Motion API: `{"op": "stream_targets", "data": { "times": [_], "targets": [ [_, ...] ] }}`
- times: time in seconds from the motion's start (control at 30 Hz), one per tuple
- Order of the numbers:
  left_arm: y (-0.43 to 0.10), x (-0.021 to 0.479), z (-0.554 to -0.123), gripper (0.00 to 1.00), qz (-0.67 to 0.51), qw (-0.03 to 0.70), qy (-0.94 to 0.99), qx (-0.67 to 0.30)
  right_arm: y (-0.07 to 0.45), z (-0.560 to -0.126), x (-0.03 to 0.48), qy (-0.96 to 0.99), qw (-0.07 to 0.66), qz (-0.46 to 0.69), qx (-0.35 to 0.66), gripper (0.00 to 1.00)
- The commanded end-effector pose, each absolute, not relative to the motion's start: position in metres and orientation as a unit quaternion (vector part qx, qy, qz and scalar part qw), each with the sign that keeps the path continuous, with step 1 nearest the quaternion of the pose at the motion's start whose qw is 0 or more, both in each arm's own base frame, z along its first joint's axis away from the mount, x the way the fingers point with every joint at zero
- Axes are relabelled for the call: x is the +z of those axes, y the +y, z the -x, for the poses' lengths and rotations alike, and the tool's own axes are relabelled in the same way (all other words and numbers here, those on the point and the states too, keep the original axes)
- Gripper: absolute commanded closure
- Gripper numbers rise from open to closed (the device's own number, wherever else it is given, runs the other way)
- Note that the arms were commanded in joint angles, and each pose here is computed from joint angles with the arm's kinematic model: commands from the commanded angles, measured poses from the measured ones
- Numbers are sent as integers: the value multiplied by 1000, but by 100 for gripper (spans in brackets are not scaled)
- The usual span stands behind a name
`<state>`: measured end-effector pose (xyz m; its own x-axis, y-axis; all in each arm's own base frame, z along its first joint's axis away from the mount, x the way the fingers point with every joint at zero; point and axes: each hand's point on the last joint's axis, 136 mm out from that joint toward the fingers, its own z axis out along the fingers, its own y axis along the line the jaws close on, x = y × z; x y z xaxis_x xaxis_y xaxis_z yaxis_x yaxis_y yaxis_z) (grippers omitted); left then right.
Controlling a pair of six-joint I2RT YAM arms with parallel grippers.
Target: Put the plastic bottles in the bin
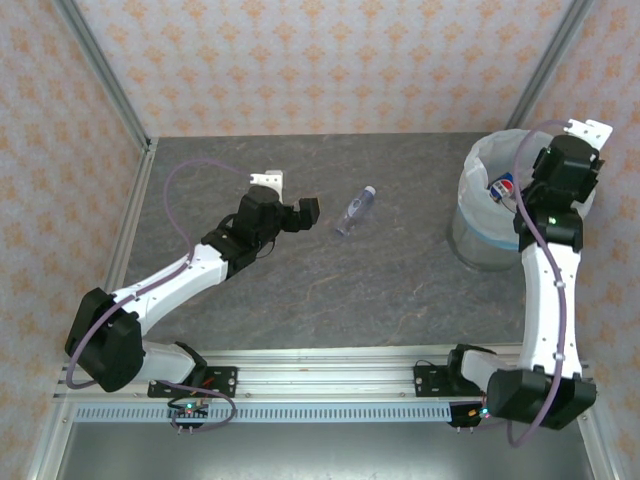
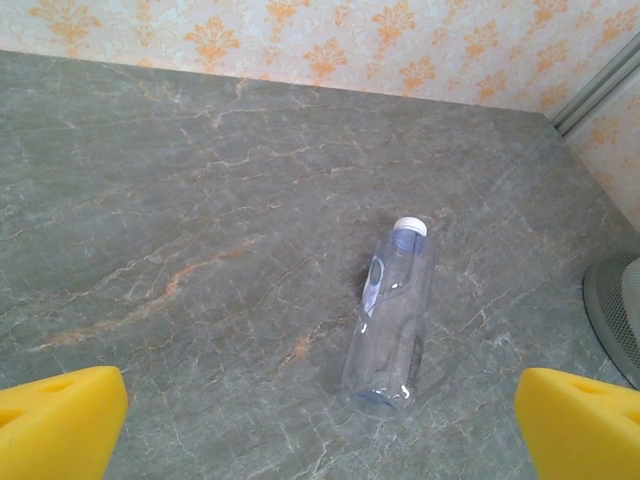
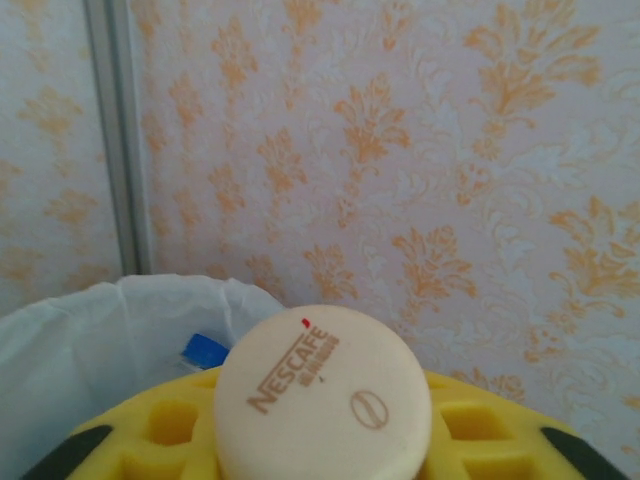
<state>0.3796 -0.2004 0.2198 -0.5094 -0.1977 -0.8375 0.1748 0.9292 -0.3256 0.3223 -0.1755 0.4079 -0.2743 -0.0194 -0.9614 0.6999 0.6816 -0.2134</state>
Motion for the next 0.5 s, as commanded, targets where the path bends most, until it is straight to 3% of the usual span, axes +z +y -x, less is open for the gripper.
{"op": "stream_targets", "data": {
  "times": [0.0,0.1,0.2,0.37,0.47],
  "targets": [
    [-200,221,-376,0,-6,497,848,-184,-195,-326,401,730,512,-229,-390,34],
    [-205,219,-376,0,-16,488,851,-191,-192,-334,392,760,488,-221,-368,14],
    [-209,219,-375,0,-21,484,852,-199,-179,-333,403,762,517,-229,-315,5],
    [-215,216,-376,0,-33,474,856,-203,-136,-341,406,787,560,-170,-197,1],
    [-217,211,-376,0,-40,464,862,-199,-140,-339,400,787,553,-176,-208,1]
  ]
}}
